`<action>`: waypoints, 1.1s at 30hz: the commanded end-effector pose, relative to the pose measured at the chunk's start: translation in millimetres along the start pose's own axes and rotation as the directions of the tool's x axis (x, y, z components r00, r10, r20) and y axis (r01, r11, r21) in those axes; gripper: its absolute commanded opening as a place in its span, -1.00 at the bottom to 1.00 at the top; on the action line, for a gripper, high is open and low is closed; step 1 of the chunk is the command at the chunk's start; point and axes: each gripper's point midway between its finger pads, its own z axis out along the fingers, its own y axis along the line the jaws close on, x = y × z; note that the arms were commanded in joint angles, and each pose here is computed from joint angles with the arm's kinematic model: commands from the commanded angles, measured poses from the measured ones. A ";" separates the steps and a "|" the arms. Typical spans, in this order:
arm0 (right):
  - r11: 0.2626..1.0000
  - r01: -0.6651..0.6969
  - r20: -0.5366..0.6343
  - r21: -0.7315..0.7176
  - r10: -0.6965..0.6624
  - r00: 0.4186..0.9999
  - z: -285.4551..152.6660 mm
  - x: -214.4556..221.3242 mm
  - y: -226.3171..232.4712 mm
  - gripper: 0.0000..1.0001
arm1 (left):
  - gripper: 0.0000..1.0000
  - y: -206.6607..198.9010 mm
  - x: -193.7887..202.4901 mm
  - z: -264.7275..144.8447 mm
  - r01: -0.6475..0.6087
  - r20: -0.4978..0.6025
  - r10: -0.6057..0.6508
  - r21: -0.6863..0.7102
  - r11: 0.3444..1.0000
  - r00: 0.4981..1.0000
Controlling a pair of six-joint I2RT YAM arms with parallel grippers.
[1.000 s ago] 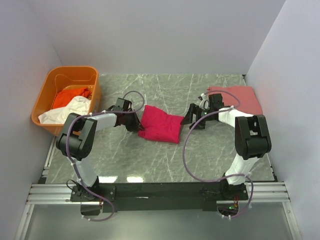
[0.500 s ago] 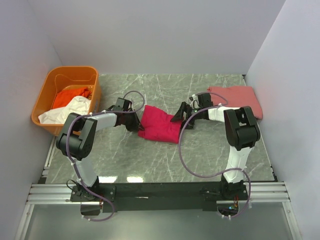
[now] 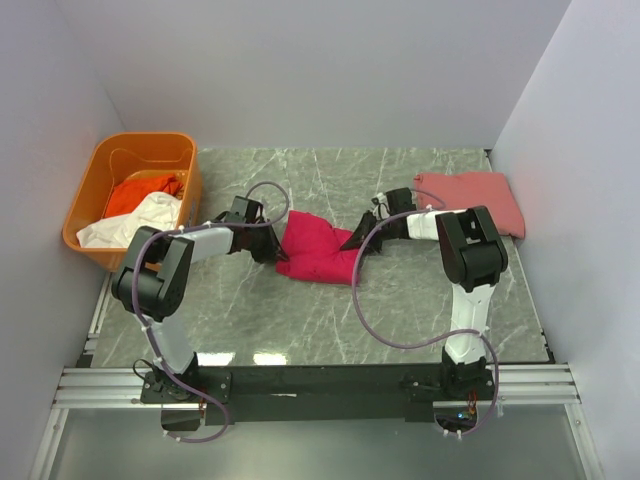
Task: Fold and stack the t-shirts
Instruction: Neatly place the folded tshirt to the corner
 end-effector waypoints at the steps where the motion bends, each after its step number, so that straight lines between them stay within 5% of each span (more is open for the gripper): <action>1: 0.994 0.105 0.036 0.003 -0.105 0.994 -5.5 -16.1 10.9 -0.78 | -0.99 32.7 18.0 -0.2 -0.020 -0.031 0.016 -0.115 0.993 0.999; 3: 0.982 0.189 0.062 0.028 -0.191 0.980 -15.0 -29.1 19.8 -1.00 | -0.99 28.8 11.8 -5.5 -0.024 0.000 0.024 -0.106 0.994 1.000; 7: 0.902 0.401 0.098 0.161 -0.419 0.903 -52.1 -45.0 31.4 -1.00 | -0.92 19.7 2.4 -18.9 -0.036 0.070 0.041 -0.075 0.997 0.997; 13: 0.711 0.581 0.042 0.396 -0.646 0.762 -106.3 -60.9 31.9 -1.00 | -0.46 -21.4 -10.6 -50.3 -0.111 0.175 0.095 0.083 0.990 0.980; 21: 0.485 0.574 -0.011 0.659 -0.758 0.653 -194.6 -97.9 17.1 -1.00 | 0.25 -47.2 -35.2 -122.0 -0.223 0.394 0.161 0.116 0.968 0.905; 33: 0.233 0.509 -0.139 0.828 -0.796 0.589 -277.9 -150.6 5.8 -1.00 | 0.28 -44.4 -32.2 -167.5 -0.285 0.481 0.199 0.112 0.952 0.854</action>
